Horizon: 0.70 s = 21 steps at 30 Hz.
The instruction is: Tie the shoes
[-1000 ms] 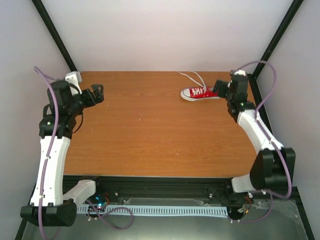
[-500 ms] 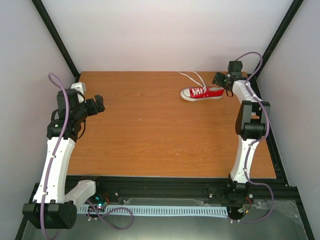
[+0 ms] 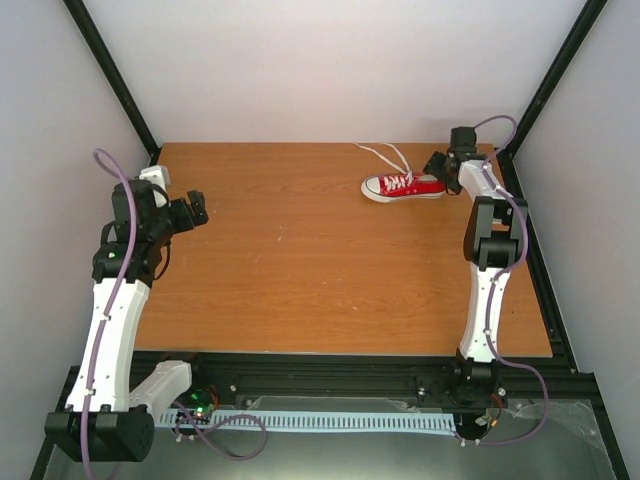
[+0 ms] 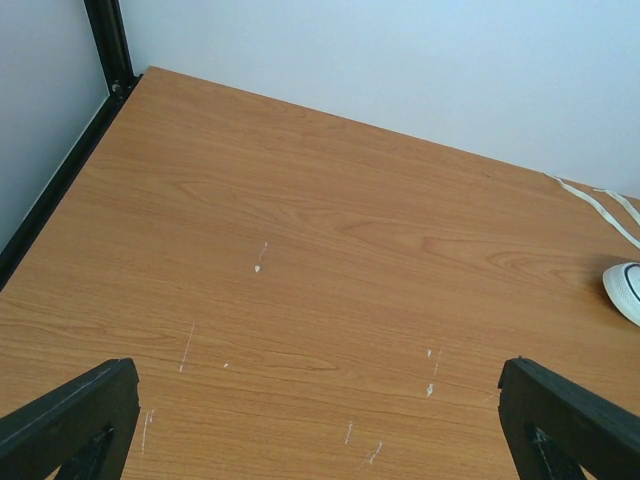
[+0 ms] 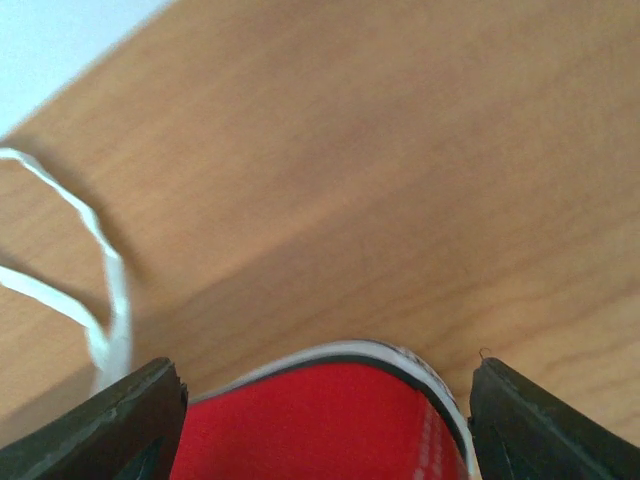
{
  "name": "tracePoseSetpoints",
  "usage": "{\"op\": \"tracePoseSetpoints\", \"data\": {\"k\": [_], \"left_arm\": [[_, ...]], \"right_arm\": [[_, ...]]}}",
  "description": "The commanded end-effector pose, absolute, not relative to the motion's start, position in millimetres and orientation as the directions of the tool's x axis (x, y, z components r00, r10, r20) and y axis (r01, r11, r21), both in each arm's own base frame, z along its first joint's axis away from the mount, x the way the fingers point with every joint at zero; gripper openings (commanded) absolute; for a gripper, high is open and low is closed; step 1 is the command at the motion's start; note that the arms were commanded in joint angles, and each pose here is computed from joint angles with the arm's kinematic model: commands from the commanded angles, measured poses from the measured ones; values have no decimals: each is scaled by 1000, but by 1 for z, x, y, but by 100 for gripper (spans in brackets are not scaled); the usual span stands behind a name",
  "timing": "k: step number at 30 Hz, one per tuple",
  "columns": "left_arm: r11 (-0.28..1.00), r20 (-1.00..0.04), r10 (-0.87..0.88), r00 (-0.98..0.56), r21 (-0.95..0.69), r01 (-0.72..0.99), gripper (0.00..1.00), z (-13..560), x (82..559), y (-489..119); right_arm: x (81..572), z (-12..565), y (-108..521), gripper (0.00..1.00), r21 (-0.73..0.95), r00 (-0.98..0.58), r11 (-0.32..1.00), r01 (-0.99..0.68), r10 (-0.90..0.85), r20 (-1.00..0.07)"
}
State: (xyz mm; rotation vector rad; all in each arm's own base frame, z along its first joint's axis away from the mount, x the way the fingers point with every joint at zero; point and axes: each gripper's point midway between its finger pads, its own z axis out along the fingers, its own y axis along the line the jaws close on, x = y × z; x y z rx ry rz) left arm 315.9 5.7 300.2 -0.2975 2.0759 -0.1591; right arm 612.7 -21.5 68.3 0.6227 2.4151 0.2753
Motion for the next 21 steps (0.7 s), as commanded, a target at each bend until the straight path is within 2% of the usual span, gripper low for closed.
{"op": "tracePoseSetpoints", "data": {"k": [1, 4, 5, 8, 11, 12, 17, 21], "left_arm": [[963, -848, -270, -456, -236, -131, 100, 308, 315, 5], [962, -845, -273, -460, -247, -117, 100, 308, 316, 1], [962, -844, -273, -462, -248, -116, 100, 308, 316, 1], [961, -840, -277, -466, -253, -115, 100, 307, 316, 0], [960, -843, -279, -460, -259, -107, 100, 309, 316, -1], [960, -843, -280, -460, -261, -105, 100, 309, 316, -1], [960, -838, -279, -468, -258, -110, 100, 307, 317, -1], [961, -843, -275, -463, -250, -116, 100, 307, 316, 1]], "right_arm": [[596, 57, -31, 77, 341, -660, 817, 465, 576, -482], [589, 50, -31, 71, 350, -649, 800, 488, 600, -468], [588, 48, -31, 65, 353, -647, 797, 491, 605, -464], [586, 49, -28, 34, 368, -643, 791, 489, 612, -461], [581, 62, -29, 15, 378, -626, 792, 479, 610, -485], [579, 71, -30, 5, 379, -617, 795, 473, 607, -501], [569, 133, -31, 3, 393, -560, 828, 400, 560, -611], [551, 205, -26, 3, 391, -492, 874, 288, 486, -723]]}}
